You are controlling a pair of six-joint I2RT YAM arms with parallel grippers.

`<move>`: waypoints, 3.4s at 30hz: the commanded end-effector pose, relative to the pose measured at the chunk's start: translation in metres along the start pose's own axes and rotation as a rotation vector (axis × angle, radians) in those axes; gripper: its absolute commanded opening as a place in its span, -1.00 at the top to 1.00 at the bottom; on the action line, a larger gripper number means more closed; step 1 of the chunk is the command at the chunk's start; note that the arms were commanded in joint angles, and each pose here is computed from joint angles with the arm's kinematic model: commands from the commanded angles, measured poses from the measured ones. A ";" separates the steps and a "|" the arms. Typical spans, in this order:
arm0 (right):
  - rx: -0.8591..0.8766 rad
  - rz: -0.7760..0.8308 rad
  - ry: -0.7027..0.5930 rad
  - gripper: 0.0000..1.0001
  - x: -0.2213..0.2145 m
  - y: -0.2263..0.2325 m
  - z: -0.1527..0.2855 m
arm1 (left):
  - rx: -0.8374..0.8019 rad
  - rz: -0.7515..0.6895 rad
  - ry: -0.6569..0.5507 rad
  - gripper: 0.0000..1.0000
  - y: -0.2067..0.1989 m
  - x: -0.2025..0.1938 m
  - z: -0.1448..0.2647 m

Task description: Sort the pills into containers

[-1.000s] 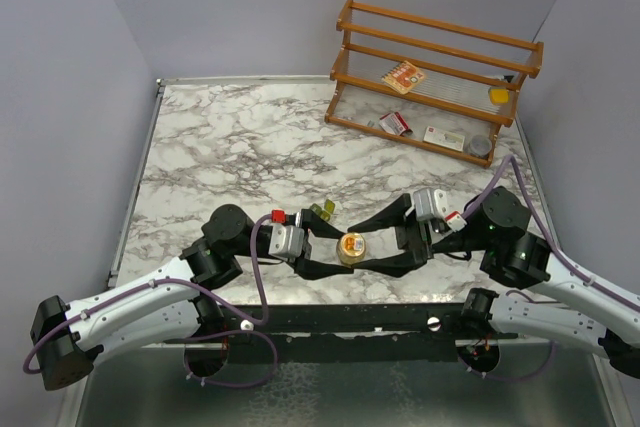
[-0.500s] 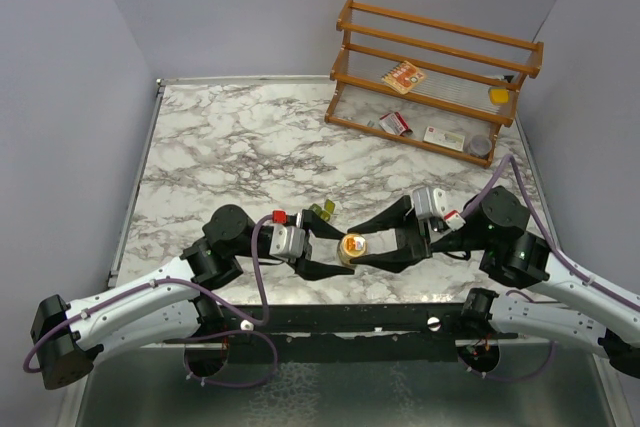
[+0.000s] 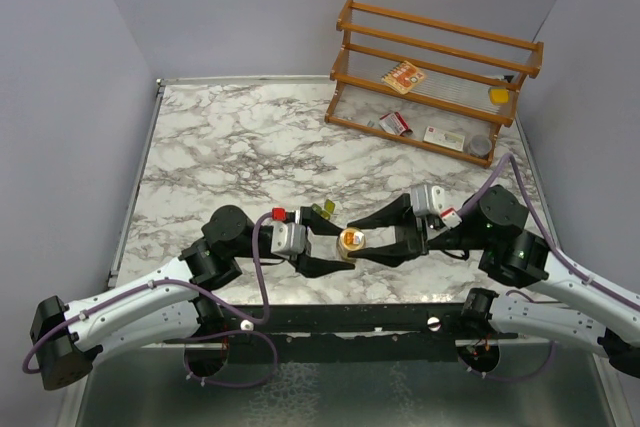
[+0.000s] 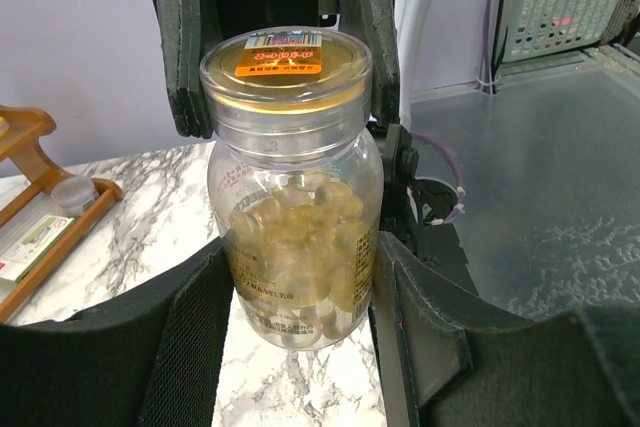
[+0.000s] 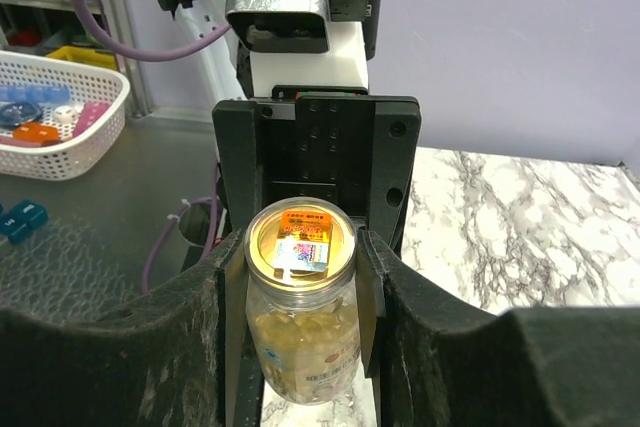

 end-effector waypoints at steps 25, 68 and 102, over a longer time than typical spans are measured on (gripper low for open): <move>-0.287 -0.008 0.164 0.81 -0.030 -0.036 0.000 | 0.432 -0.105 -0.033 1.00 0.049 0.034 0.013; -0.591 0.022 0.278 0.99 -0.079 -0.093 -0.031 | 0.734 -0.265 -0.163 1.00 0.097 0.053 0.008; -0.737 0.022 0.304 0.69 -0.086 -0.109 -0.030 | 0.773 -0.249 -0.203 1.00 0.105 0.043 0.000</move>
Point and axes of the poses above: each gripper's point midway between its finger pads, its own z axis back along the fingers, its own y axis along the line the jaws close on, x = y × z, the point moved 7 cm from there along z, back along the fingers, and after that the axes turned 4 degrees about -z, right-handed, at the moved point
